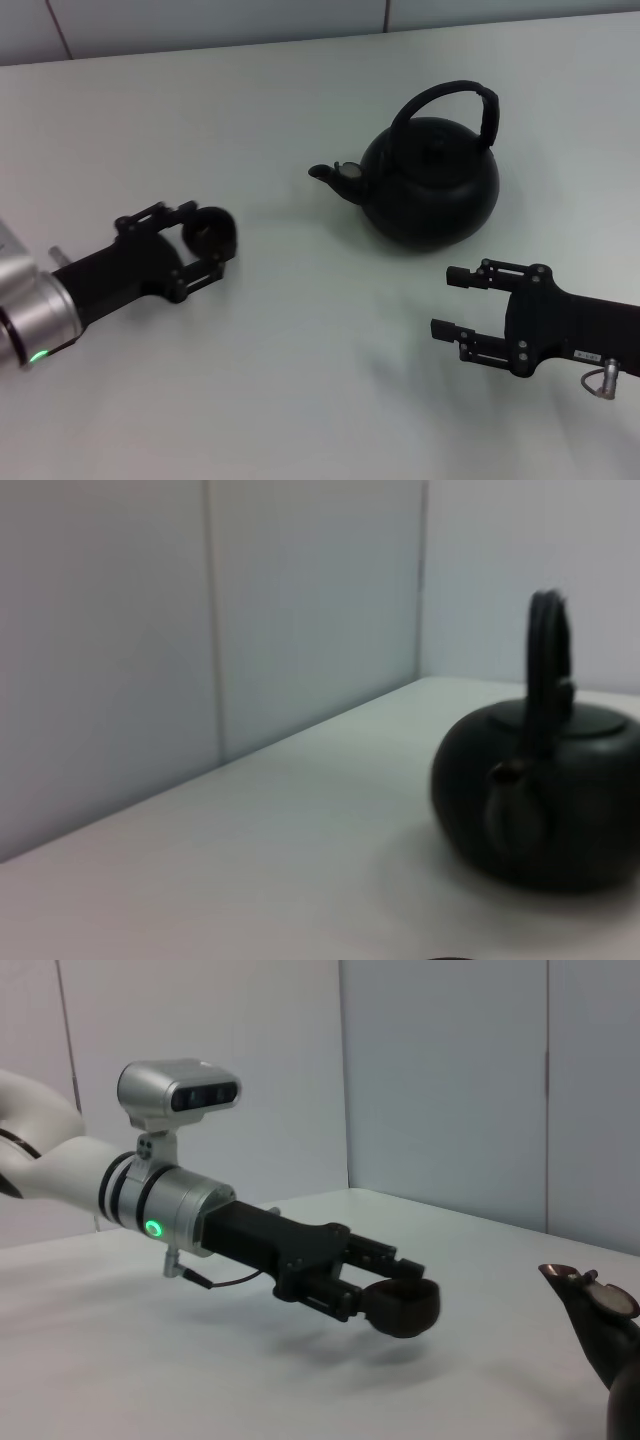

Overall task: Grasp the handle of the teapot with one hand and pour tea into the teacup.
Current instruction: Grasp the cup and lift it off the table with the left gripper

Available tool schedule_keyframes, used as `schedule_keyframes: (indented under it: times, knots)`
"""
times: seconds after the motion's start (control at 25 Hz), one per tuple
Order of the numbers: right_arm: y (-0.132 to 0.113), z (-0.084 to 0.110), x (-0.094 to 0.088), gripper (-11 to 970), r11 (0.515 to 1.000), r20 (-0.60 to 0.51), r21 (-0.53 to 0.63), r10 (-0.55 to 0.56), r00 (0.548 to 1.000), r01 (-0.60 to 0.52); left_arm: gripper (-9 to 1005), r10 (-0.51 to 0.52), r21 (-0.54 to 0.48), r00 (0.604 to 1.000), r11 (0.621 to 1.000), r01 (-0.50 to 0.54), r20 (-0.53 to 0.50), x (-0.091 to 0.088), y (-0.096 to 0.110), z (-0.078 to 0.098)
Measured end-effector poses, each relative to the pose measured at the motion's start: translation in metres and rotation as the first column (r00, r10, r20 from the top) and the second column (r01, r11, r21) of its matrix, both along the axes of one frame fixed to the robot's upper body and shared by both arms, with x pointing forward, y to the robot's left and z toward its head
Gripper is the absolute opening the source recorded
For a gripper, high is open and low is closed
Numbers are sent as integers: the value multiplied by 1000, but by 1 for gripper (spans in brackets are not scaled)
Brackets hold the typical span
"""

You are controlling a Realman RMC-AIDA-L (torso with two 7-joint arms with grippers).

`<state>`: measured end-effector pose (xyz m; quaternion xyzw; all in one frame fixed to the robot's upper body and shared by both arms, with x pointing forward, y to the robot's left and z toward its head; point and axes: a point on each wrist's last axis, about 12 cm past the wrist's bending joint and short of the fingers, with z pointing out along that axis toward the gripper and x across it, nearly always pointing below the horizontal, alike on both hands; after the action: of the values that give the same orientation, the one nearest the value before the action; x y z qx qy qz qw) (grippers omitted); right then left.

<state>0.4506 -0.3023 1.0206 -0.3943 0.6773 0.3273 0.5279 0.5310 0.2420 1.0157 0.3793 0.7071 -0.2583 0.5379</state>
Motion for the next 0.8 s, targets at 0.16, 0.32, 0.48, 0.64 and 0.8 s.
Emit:
schedule_keyframes:
  times: [0.16,0.32,0.48,0.64,0.8]
  knots:
    - [0,0,0,638,1000,1,2,2,1000,-2,683,-35,-14,999,999,35,0,5,-12,4]
    - [1,1,0,638,1000,5,5,7,1000,-7,684,-74,-19,997,997,75,9,10,-26,7]
    - [1,1,0,638,1000,6,6,7,1000,-7,684,-109,-3,994,994,109,19,18,-46,10]
    - [1,1,-1,638,1000,5,8,7,1000,-7,683,-114,43,993,993,114,13,22,-56,7]
    - [1,1,-1,638,1000,5,10,7,1000,-7,683,-110,57,994,992,109,5,23,-58,6]
